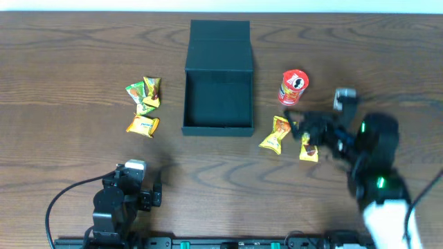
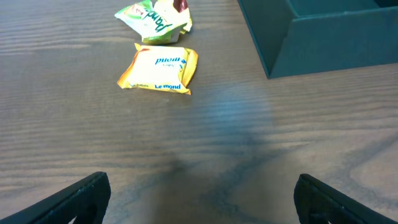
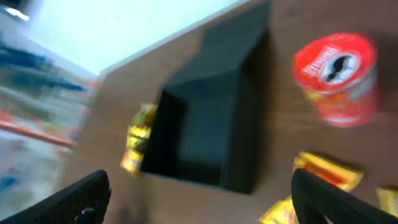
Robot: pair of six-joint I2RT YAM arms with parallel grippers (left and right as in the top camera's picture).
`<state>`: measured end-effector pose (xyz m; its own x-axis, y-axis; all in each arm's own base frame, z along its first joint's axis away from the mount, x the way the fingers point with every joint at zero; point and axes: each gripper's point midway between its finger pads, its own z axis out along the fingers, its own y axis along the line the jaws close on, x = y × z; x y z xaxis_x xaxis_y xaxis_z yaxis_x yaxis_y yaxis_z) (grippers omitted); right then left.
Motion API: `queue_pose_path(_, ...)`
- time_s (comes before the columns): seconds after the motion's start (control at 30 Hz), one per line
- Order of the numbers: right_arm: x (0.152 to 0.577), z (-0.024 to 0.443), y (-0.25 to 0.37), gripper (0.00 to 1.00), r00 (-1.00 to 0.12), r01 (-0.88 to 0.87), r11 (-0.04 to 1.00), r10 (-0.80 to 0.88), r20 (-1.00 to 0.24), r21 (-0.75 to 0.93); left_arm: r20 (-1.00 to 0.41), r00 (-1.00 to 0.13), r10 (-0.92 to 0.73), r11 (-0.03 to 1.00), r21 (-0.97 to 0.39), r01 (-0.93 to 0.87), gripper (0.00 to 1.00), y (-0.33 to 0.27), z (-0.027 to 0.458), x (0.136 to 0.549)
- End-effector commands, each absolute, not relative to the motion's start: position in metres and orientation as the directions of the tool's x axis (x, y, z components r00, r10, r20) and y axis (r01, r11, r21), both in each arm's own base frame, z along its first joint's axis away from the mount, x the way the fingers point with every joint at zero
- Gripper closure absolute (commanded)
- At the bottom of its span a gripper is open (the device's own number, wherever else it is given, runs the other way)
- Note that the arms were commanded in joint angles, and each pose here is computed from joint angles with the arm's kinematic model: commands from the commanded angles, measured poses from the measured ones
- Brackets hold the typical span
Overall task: Pack container
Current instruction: 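Reach the right gripper to the red Pringles can and grasp it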
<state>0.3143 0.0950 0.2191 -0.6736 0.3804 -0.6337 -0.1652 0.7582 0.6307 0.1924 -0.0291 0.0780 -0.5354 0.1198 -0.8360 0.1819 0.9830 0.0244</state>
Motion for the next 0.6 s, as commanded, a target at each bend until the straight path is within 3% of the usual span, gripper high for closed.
queue_pose_path(0.0, 0.355, 0.228, 0.072, 0.07, -0.649, -0.154, 0.889, 0.238, -0.723, 0.432, -0.837, -0.533, 0.127, 0.98, 0.022, 0.199, 0.05, -0.032, 0.077, 0.192)
queue_pose_path(0.2, 0.421, 0.212, 0.062, 0.01, -0.778, -0.033, 0.991, 0.056, -0.626, 0.129, -0.837, -0.533, 0.127, 0.98, 0.022, 0.199, 0.05, -0.032, 0.077, 0.192)
queue_pose_path(0.57, 0.466, 0.124, 0.071, 0.01, -0.917, -0.047, 0.999, -0.042, -0.398, 0.001, -0.837, -0.533, 0.127, 0.98, 0.022, 0.199, 0.05, -0.032, 0.077, 0.192)
